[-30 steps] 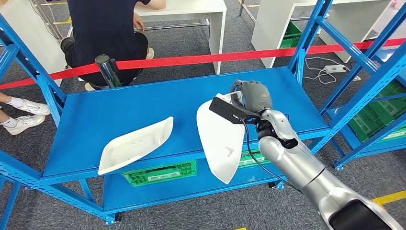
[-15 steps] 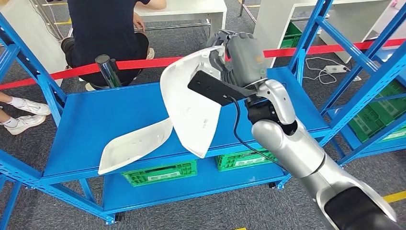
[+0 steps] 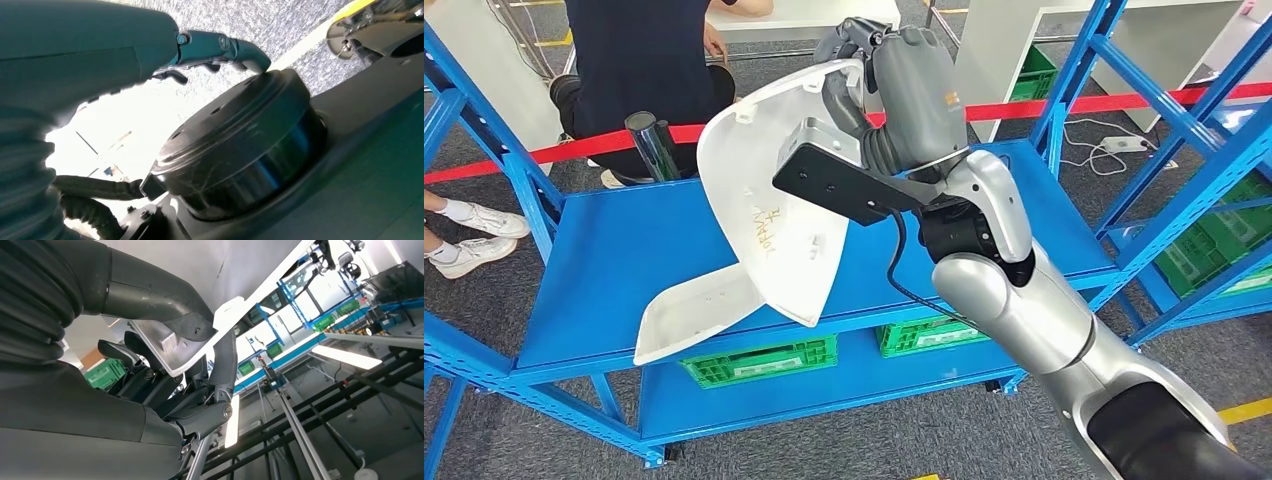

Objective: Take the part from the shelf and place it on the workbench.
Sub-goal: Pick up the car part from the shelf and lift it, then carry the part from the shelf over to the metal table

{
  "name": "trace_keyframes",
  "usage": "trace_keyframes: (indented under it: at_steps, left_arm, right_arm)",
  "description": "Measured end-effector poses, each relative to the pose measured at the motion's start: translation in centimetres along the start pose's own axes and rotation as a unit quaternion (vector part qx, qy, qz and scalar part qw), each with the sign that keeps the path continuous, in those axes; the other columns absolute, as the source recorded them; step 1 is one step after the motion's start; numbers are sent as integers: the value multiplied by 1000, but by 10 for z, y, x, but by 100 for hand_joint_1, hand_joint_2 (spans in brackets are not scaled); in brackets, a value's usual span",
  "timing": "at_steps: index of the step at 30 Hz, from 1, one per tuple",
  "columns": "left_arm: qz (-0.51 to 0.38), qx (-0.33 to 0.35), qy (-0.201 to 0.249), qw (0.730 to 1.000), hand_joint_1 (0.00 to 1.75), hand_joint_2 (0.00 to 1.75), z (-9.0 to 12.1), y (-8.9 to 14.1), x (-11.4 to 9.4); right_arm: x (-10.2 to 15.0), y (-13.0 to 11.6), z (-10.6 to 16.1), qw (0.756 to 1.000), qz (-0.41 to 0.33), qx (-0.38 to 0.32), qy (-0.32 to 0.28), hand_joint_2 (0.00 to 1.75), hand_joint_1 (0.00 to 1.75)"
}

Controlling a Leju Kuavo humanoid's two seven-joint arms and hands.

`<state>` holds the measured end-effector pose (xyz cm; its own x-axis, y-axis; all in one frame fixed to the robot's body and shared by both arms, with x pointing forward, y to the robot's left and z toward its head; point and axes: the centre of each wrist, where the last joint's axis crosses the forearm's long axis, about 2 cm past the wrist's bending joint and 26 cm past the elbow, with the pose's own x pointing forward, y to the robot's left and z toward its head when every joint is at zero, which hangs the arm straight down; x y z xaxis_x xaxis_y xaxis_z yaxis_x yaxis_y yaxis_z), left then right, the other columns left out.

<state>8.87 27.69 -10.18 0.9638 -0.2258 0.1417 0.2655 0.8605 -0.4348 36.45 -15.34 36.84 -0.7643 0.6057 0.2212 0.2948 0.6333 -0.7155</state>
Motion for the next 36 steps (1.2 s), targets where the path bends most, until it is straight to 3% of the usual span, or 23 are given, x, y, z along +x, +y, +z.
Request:
trace_keyframes:
  at_steps: [24, 36]
  left_arm:
    - [-8, 21, 5, 1000, 0, 175, -1, -2, 8]
    - [-3, 19, 4, 1000, 0, 175, -2, -3, 6]
  right_arm:
    - [-8, 12, 9, 1000, 28, 9, 8, 175, 175]
    - [-17, 24, 31, 999, 29, 34, 28, 175, 175]
